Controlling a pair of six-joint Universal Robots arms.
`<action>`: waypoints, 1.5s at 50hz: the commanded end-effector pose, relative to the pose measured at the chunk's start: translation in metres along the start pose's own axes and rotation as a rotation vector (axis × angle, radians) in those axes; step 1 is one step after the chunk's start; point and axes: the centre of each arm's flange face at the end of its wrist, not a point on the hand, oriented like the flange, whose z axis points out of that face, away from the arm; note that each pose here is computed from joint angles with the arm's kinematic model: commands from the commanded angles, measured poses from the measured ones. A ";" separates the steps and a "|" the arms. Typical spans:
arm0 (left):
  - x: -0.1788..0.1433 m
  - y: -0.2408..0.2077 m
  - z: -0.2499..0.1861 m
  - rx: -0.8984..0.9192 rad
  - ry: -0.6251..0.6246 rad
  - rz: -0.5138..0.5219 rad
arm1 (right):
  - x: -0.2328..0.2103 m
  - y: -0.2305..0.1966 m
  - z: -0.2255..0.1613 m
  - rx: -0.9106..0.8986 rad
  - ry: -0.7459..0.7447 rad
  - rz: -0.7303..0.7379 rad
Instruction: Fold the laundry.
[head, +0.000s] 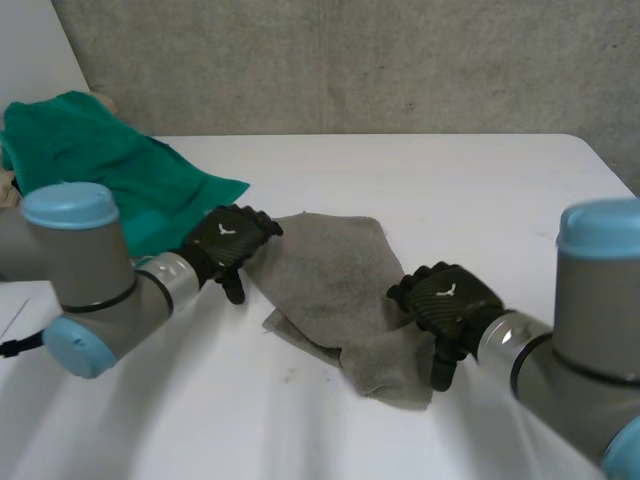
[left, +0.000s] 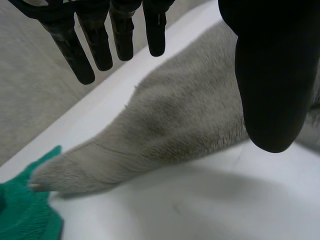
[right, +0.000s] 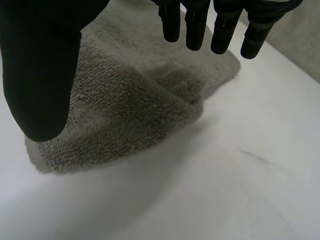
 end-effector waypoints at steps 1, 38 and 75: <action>0.015 0.008 0.027 0.032 0.072 0.032 | -0.009 0.015 0.018 0.081 0.042 -0.021; -0.007 -0.173 -0.081 0.384 -0.136 0.015 | 0.076 -0.129 -0.063 0.400 0.334 -0.167; -0.005 -0.057 0.001 0.044 -0.272 0.025 | 0.117 -0.051 0.017 0.075 0.313 0.049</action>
